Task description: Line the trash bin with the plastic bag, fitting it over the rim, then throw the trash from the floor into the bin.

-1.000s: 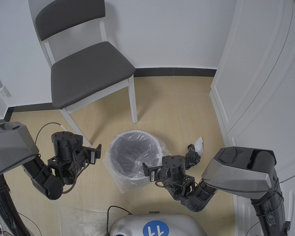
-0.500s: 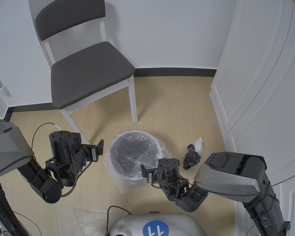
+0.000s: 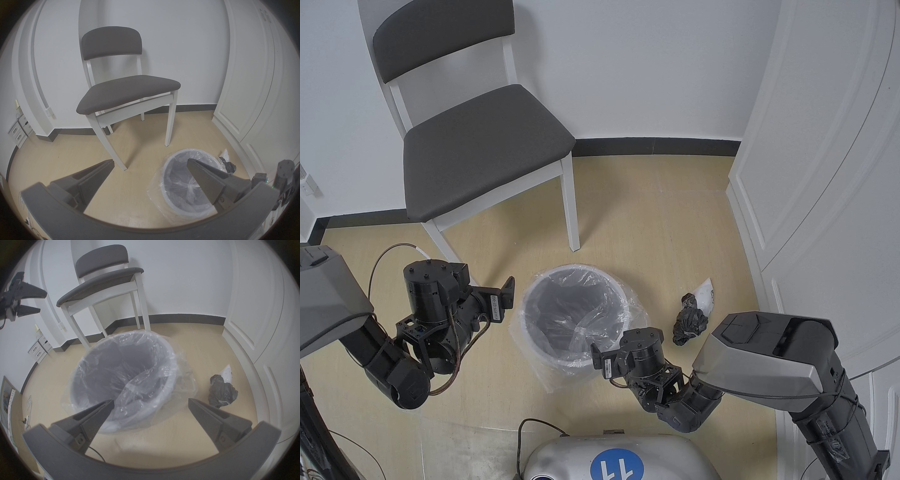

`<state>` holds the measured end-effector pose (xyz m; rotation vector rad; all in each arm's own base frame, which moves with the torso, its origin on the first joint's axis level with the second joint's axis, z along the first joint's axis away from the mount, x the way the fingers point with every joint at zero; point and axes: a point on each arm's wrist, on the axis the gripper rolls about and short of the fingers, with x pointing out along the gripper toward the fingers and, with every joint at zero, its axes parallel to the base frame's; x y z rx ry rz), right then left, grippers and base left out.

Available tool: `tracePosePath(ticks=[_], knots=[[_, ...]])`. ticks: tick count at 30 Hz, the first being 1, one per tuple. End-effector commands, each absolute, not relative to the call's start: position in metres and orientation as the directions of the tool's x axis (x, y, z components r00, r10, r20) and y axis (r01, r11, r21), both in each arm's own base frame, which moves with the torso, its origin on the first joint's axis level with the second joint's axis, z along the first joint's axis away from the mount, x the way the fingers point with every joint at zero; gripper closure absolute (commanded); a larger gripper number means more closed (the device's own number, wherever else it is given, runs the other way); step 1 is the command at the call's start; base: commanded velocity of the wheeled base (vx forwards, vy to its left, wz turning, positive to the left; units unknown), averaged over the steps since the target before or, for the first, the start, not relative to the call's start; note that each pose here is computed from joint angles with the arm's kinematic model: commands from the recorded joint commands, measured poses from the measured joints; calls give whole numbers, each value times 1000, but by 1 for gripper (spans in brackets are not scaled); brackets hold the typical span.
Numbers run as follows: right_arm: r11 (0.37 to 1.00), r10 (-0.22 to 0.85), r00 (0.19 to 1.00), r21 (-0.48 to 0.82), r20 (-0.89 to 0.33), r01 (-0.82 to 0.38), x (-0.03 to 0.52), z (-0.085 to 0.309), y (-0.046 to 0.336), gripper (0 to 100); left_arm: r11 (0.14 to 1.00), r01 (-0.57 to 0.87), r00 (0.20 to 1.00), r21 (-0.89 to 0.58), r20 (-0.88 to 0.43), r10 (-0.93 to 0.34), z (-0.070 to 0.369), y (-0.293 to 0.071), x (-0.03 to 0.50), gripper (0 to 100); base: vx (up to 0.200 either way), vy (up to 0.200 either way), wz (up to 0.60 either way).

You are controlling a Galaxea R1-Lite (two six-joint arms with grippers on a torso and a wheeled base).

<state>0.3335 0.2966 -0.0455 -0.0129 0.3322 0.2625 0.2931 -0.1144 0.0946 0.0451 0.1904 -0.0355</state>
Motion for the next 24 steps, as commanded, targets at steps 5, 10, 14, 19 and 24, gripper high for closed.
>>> tracePosePath(ticks=[5,10,14,19,24], knots=[[957,274,889,13,-366,-290,316,-42,293,0,998,40,980,44,-197,-30,93,-114,293,0,0,0,0],[948,280,860,-18,-427,-318,307,-48,288,0,998,40,979,46,-204,-30,91,-114,292,0,0,0,0],[946,279,848,-24,-451,-324,306,-53,286,0,998,40,977,49,-209,-29,89,-114,292,0,0,0,0],[944,279,842,-29,-461,-329,304,-56,285,0,998,39,977,49,-211,-28,89,-113,292,0,0,0,0],[945,266,836,-38,-480,-323,308,-70,284,0,998,41,974,53,-225,-28,84,-114,292,0,0,0,0]])
